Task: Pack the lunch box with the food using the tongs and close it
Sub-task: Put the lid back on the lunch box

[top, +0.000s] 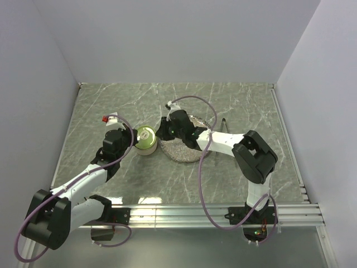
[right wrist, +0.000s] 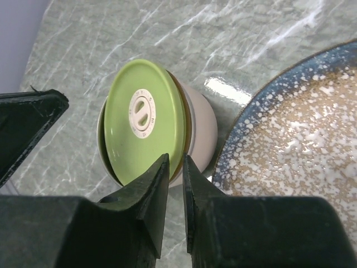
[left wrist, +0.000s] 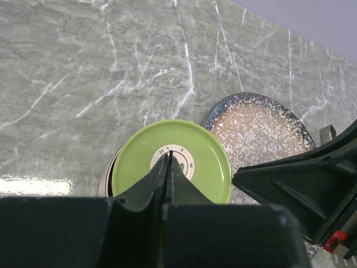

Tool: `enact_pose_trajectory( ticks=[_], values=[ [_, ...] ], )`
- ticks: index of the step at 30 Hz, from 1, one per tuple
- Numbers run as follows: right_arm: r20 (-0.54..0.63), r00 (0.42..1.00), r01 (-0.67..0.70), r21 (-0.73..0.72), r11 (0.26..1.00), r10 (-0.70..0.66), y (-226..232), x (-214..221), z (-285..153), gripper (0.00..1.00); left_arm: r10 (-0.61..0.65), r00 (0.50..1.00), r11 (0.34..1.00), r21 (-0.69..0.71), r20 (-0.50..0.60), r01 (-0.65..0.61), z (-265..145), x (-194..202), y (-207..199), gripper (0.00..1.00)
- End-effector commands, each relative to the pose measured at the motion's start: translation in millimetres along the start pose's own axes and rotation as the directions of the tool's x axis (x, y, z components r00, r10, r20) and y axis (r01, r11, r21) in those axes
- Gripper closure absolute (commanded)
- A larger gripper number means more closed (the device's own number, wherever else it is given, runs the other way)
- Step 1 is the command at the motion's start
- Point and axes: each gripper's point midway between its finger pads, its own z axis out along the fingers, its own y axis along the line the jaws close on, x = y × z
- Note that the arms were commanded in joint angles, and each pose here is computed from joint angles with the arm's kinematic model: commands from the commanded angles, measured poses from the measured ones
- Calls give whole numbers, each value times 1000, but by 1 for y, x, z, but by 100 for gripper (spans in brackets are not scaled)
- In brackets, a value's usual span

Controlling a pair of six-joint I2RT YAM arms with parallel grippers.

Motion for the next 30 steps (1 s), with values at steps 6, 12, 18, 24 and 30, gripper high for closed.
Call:
enact_pose_trajectory(
  ticks=[6, 12, 18, 24, 30],
  values=[
    [92, 993, 68, 43, 997, -72, 16, -36, -8, 76, 6, 1000, 999, 34, 27, -6, 2, -7, -8, 96],
    [87, 993, 76, 36, 996, -79, 21, -35, -2, 76, 5, 1000, 999, 38, 30, -6, 2, -8, -9, 97],
    [79, 992, 95, 55, 994, -100, 22, -36, 1, 73, 8, 1000, 999, 38, 21, -9, 3, -5, -8, 97],
    [51, 993, 103, 83, 991, -107, 17, -29, 10, 72, 7, 1000, 999, 39, 26, -8, 2, -6, -9, 98],
    [32, 992, 115, 115, 987, -120, 12, -24, 12, 72, 5, 1000, 999, 39, 28, -6, 2, -7, -8, 98]
  ],
)
